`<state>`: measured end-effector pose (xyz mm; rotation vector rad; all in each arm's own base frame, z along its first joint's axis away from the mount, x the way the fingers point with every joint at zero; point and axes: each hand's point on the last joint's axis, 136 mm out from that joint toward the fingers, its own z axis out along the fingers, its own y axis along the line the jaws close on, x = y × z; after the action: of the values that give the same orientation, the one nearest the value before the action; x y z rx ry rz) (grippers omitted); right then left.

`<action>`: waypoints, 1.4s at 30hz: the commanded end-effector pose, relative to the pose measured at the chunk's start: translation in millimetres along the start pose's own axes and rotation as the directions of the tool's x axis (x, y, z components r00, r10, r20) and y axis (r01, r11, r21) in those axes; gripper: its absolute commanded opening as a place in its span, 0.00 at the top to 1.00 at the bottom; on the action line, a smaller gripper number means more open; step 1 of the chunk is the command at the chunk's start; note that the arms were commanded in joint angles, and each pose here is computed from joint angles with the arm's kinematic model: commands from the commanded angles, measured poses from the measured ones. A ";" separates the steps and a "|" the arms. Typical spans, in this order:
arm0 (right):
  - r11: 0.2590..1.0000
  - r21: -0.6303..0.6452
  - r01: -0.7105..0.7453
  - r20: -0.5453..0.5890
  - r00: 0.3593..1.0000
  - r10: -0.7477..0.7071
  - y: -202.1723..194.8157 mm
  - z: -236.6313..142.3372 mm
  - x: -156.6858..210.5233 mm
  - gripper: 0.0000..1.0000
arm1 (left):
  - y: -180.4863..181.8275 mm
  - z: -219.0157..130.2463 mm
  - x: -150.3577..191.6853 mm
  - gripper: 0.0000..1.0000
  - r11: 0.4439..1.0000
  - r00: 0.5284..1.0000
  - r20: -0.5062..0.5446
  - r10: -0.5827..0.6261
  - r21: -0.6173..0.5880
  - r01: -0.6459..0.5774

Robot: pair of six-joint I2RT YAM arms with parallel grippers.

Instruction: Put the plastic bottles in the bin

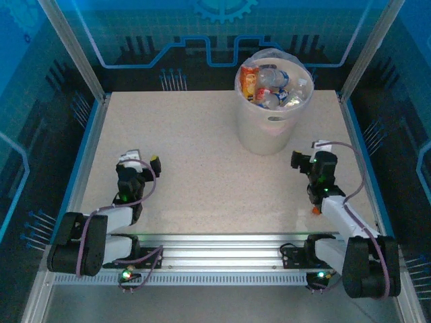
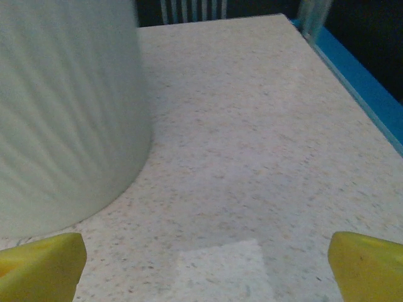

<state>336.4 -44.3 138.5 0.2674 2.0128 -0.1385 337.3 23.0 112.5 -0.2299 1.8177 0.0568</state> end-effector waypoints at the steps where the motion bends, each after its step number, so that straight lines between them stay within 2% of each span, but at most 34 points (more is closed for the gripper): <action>1: 0.990 0.062 -0.129 -0.039 0.991 0.132 -30.3 -6.9 -7.5 0.00 | -5.4 3.0 -21.5 0.01 0.999 0.998 0.058 0.000 0.033 -0.002; 6: 0.936 0.213 -0.281 -0.119 0.943 0.311 -80.5 -22.0 7.0 0.00 | -9.6 7.6 -20.2 0.01 0.999 0.999 0.033 0.009 0.052 -0.010; 9: 0.884 0.311 -0.349 -0.188 0.889 0.418 -98.2 -31.7 23.0 0.00 | -11.0 9.7 -19.8 0.01 0.998 1.000 0.020 0.012 0.058 -0.013; 14: 0.850 0.409 -0.331 -0.408 0.767 0.495 -99.0 -45.4 57.7 0.00 | -11.4 9.8 -18.9 0.01 0.998 1.000 0.012 0.016 0.061 -0.017; 18: 0.854 0.399 -0.333 -0.531 0.675 0.512 -84.3 -52.8 82.4 0.00 | -11.5 10.1 -18.6 0.01 0.998 1.000 0.005 0.017 0.062 -0.018; 21: 0.854 0.389 -0.345 -0.574 0.634 0.518 -76.4 -58.1 95.8 0.00 | -11.1 10.5 -18.0 0.01 0.998 1.000 -0.002 0.025 0.059 -0.025; 28: 0.861 0.388 -0.329 -0.631 0.586 0.509 -71.5 -62.9 112.7 0.00 | -11.0 13.1 -18.5 0.01 0.998 0.999 -0.009 0.034 0.054 -0.033; 33: 0.869 0.362 -0.336 -0.688 0.533 0.493 -64.7 -47.6 125.6 0.00 | -9.7 11.9 -18.1 0.01 0.998 0.999 -0.012 0.034 0.048 -0.034; 36: 0.877 0.354 -0.325 -0.705 0.523 0.479 -65.3 -37.3 128.6 0.00 | -9.1 10.2 -19.7 0.01 0.998 0.999 -0.008 0.033 0.045 -0.033; 39: 0.881 0.358 -0.311 -0.715 0.516 0.472 -67.9 -27.2 129.8 0.05 | -7.3 8.8 -19.8 0.01 0.999 0.999 -0.007 0.036 0.037 -0.036; 42: 0.886 0.354 -0.297 -0.726 0.510 0.461 -69.2 -18.5 131.0 0.13 | -6.1 7.8 -20.5 0.01 0.999 0.999 -0.006 0.041 0.030 -0.041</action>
<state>232.2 -84.4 23.6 1.0899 2.7991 0.0973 347.2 15.7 116.1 -0.1762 1.8649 0.0308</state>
